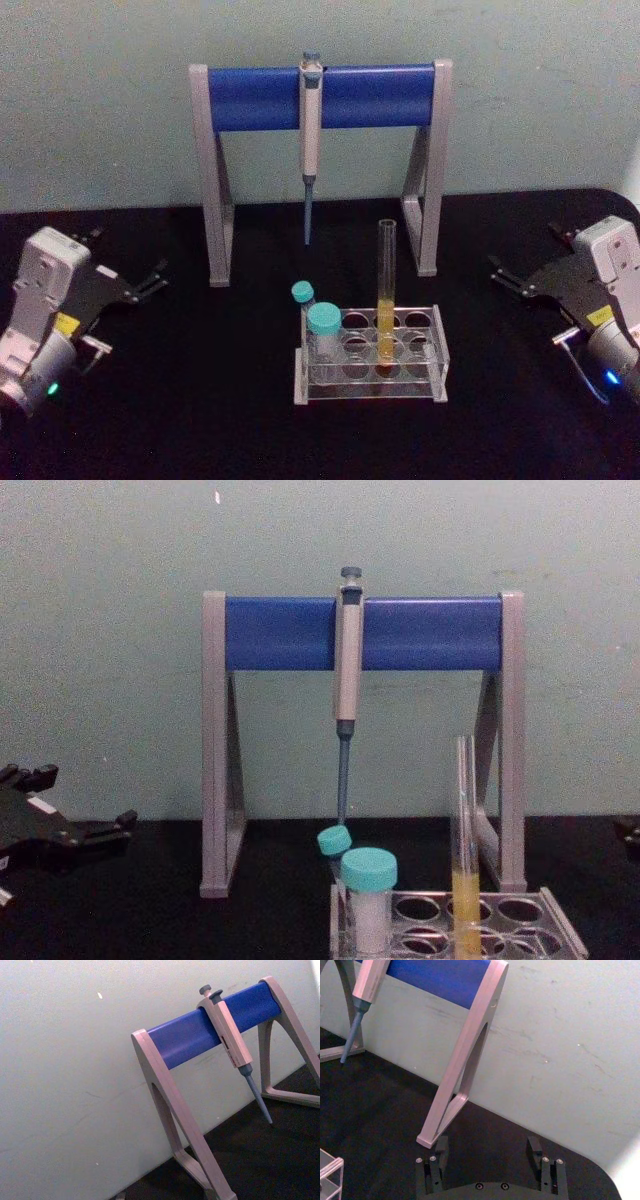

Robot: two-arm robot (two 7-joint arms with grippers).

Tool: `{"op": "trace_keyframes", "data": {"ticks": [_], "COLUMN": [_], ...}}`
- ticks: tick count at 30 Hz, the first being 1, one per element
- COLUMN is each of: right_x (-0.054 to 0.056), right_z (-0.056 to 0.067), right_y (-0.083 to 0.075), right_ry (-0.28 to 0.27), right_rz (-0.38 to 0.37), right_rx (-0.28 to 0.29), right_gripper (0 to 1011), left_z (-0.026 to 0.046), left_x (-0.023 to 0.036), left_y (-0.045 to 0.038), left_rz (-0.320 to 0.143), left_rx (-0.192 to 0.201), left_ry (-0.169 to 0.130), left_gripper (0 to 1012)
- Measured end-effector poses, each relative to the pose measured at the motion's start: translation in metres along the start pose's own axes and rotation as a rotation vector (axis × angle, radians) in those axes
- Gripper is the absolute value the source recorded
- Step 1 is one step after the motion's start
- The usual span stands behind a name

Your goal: Pick up the test tube from the test tube rack, shake it, then place it back into the test tube rack.

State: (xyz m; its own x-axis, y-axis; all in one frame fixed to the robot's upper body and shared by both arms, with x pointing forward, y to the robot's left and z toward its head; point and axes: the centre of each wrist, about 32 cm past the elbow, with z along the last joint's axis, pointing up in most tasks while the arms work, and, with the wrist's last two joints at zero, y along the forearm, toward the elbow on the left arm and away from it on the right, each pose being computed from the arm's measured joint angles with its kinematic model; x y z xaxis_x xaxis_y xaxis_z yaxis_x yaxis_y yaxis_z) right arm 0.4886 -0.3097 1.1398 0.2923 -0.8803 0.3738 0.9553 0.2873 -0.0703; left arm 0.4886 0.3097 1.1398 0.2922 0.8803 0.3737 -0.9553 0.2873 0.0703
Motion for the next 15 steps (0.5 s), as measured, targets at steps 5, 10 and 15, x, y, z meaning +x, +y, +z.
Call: {"op": "trace_keyframes", "data": {"ticks": [5,10,15], "right_x": [0.0000,0.0000,0.0000], "right_z": [0.0000,0.0000,0.0000], "right_y": [0.0000,0.0000,0.0000], "right_ry": [0.000,0.000,0.000], "right_rz": [0.000,0.000,0.000], "right_rx": [0.000,0.000,0.000], "right_gripper": [1000,1000,1000], "left_z": [0.0000,0.0000,0.0000], "left_x": [0.0000,0.0000,0.0000], "left_y": [0.0000,0.0000,0.0000], "left_rz": [0.000,0.000,0.000], "left_rx": [0.000,0.000,0.000], "left_ry": [0.000,0.000,0.000], "left_gripper": [1010,1010,1010]}}
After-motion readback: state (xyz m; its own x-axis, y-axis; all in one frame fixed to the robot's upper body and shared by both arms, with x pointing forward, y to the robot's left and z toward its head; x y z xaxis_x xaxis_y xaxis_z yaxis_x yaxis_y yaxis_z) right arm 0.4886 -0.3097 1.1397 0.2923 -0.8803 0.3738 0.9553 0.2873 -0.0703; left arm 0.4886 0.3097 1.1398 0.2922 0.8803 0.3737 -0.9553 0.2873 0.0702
